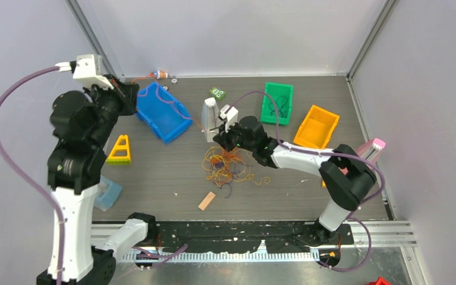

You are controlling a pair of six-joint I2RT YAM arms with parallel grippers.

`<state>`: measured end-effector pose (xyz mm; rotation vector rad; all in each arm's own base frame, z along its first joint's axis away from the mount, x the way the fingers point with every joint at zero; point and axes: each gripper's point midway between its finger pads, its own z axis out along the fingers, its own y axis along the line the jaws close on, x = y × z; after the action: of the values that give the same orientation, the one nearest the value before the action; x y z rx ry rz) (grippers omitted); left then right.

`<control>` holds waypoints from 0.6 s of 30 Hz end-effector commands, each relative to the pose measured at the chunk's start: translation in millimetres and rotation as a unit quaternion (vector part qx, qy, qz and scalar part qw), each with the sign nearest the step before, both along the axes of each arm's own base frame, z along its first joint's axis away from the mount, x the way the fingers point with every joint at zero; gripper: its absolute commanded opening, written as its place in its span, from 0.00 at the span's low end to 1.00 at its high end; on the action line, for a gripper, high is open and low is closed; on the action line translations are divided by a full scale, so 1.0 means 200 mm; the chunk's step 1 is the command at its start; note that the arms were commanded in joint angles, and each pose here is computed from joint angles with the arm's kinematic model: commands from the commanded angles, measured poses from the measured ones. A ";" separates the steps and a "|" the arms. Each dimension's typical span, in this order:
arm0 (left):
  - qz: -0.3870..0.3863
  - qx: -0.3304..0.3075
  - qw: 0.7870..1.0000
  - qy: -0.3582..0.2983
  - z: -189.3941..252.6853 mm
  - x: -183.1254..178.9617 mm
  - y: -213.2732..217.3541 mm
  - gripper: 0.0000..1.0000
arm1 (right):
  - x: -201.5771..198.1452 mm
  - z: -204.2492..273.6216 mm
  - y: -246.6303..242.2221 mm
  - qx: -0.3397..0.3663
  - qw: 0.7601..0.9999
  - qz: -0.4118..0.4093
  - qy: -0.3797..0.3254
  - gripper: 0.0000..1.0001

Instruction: Untangle the cables

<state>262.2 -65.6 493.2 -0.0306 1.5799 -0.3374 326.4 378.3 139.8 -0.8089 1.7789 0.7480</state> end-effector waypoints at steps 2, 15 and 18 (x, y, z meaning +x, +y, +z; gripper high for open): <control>0.029 -0.044 0.993 0.108 -0.43 0.32 0.08 0.00 | -0.03 0.53 -0.02 0.068 0.996 -0.007 -0.052 0.05; 0.108 -0.164 0.947 0.255 -1.18 0.99 0.36 0.00 | -0.07 1.01 0.34 0.091 0.993 0.060 -0.040 0.05; 0.094 -0.179 0.939 0.279 -1.29 1.11 0.34 0.00 | 0.02 0.90 0.45 0.075 0.996 0.050 -0.009 0.05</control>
<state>443.8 7.8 212.9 -0.6129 2.1369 -0.3776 313.3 444.7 354.8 -0.8016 1.5184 0.9263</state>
